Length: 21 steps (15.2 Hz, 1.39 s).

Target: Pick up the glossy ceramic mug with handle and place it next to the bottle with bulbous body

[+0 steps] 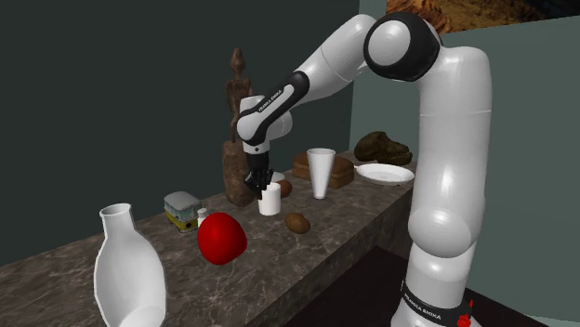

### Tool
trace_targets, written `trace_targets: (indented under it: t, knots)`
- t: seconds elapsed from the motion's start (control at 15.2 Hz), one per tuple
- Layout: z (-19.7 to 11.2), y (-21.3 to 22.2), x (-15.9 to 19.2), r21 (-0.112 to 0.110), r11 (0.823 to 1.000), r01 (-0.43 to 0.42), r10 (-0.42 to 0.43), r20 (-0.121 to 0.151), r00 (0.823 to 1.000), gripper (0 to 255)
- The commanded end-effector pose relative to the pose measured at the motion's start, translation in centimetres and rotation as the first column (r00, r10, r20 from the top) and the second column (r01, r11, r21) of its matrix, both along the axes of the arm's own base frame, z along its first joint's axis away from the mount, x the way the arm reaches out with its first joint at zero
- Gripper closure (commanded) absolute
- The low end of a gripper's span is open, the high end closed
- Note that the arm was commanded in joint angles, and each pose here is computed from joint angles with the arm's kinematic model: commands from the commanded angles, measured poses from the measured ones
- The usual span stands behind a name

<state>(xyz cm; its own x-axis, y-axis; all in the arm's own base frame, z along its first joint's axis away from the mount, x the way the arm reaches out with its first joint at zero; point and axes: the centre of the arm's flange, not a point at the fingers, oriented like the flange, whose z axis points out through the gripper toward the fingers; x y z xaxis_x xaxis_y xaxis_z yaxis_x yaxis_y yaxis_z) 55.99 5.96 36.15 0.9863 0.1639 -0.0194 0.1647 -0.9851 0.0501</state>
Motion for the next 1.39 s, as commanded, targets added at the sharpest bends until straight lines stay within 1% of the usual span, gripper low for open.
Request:
trace_targets:
  t: [0.0, 0.2, 0.26, 1.32]
  knots:
    - [-1.1, 0.3, -0.2, -0.002, 1.0, -0.004, 0.004, -0.024, 1.0, 255]
    - [-1.6, 0.2, -0.1, -0.001, 1.0, -0.005, 0.005, -0.023, 1.0, 255]
    - [-1.4, -0.2, -0.7, -0.002, 1.0, -0.004, 0.004, -0.024, 1.0, 255]
    - [7.1, -0.2, -0.7, -0.002, 1.0, -0.004, 0.004, -0.024, 1.0, 255]
